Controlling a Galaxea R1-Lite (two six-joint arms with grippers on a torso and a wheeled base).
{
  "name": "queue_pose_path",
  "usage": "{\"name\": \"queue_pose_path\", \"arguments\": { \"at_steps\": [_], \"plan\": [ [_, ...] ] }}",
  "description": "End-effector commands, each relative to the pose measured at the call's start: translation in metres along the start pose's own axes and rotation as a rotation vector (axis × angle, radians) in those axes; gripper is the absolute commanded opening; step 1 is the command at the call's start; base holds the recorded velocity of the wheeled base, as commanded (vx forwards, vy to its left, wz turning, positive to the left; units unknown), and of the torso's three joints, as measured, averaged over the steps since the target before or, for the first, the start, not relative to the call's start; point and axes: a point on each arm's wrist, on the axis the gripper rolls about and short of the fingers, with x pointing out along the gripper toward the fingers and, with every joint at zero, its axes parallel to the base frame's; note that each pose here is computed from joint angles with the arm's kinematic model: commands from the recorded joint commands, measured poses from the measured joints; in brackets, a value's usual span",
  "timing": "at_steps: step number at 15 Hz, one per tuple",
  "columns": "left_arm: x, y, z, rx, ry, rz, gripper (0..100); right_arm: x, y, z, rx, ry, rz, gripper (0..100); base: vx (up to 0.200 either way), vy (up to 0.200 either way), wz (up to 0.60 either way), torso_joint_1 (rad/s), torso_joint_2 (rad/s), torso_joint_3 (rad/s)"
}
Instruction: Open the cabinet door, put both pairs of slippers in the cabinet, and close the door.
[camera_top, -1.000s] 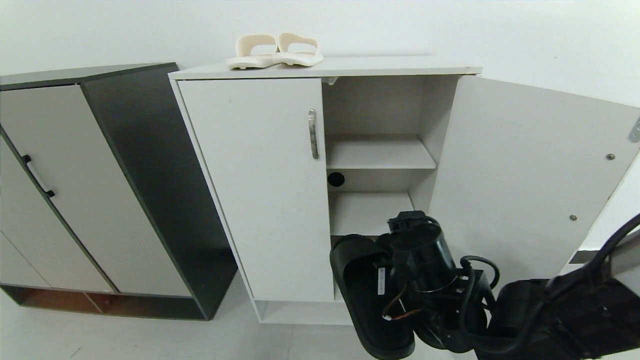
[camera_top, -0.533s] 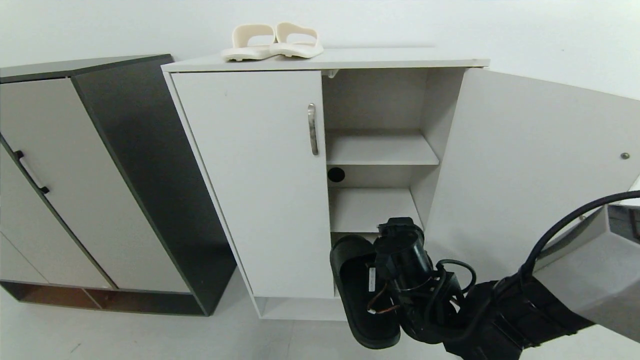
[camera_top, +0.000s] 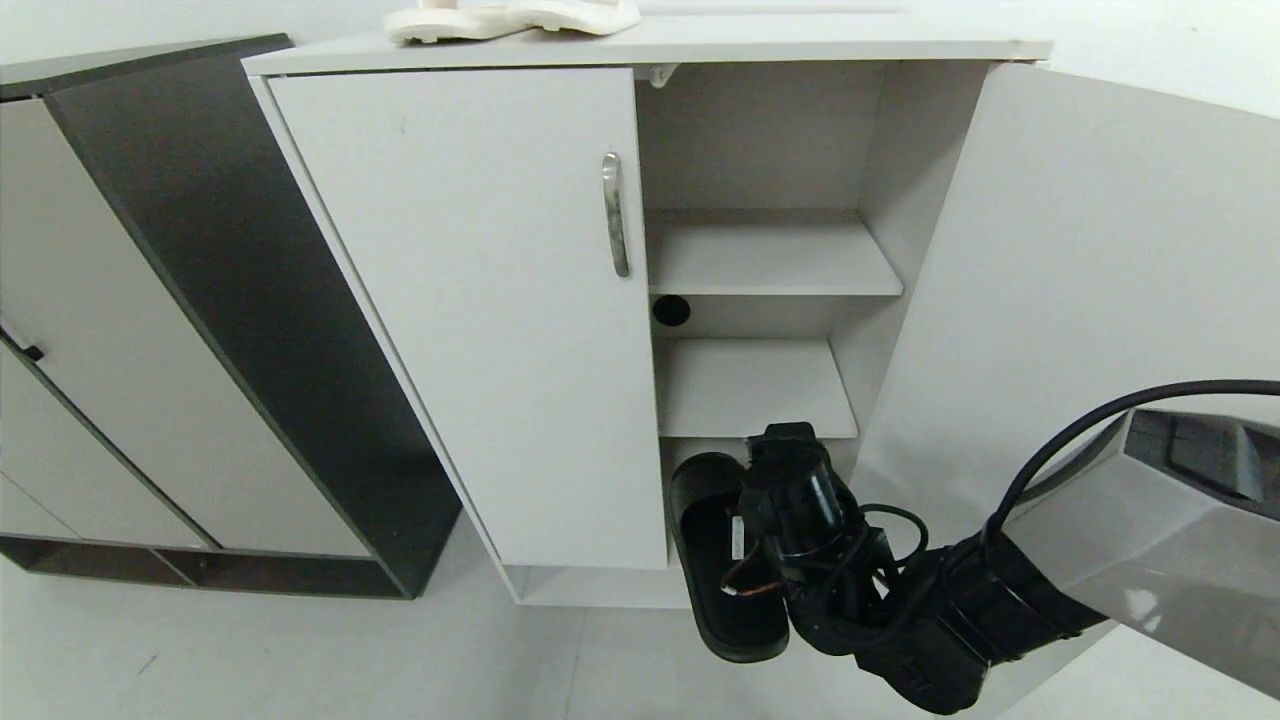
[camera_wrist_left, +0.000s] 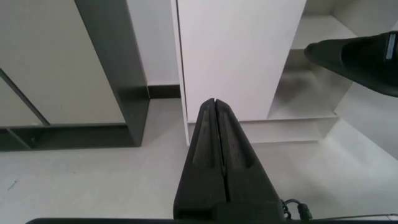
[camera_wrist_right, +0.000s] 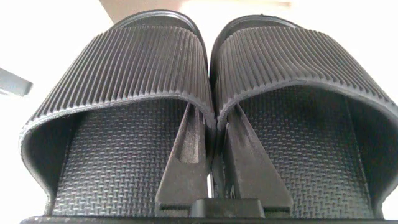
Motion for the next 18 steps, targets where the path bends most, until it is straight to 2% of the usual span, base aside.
{"name": "queue_pose_path", "arguments": {
  "at_steps": [1,5,10,13,18],
  "plan": [
    [0.000,0.000,0.000,0.000,0.002,0.000,0,0.002,0.000,0.001,-0.004,-0.019,0.000,0,0.000,0.000,0.00,0.007,0.00,-0.188],
    [0.000,0.000,0.000,0.000,0.002,0.000,0,0.004,-0.001,0.013,-0.014,-0.127,-0.033,0,0.000,0.000,0.00,0.006,0.00,-0.178],
    [0.000,0.000,0.000,0.000,0.002,0.000,0,0.005,-0.005,0.026,0.009,-0.238,-0.063,0,0.000,0.000,0.00,0.000,0.00,0.000],
    [0.000,0.000,0.000,0.002,0.002,0.000,0,0.014,-0.010,0.020,0.022,-0.238,-0.105,0,0.000,0.000,0.00,0.000,0.00,0.000],
    [0.000,0.000,0.000,0.002,0.002,0.000,0,0.024,-0.009,0.008,0.029,-0.311,-0.097,0,0.000,0.000,0.00,0.000,0.00,0.000]
  ]
}}
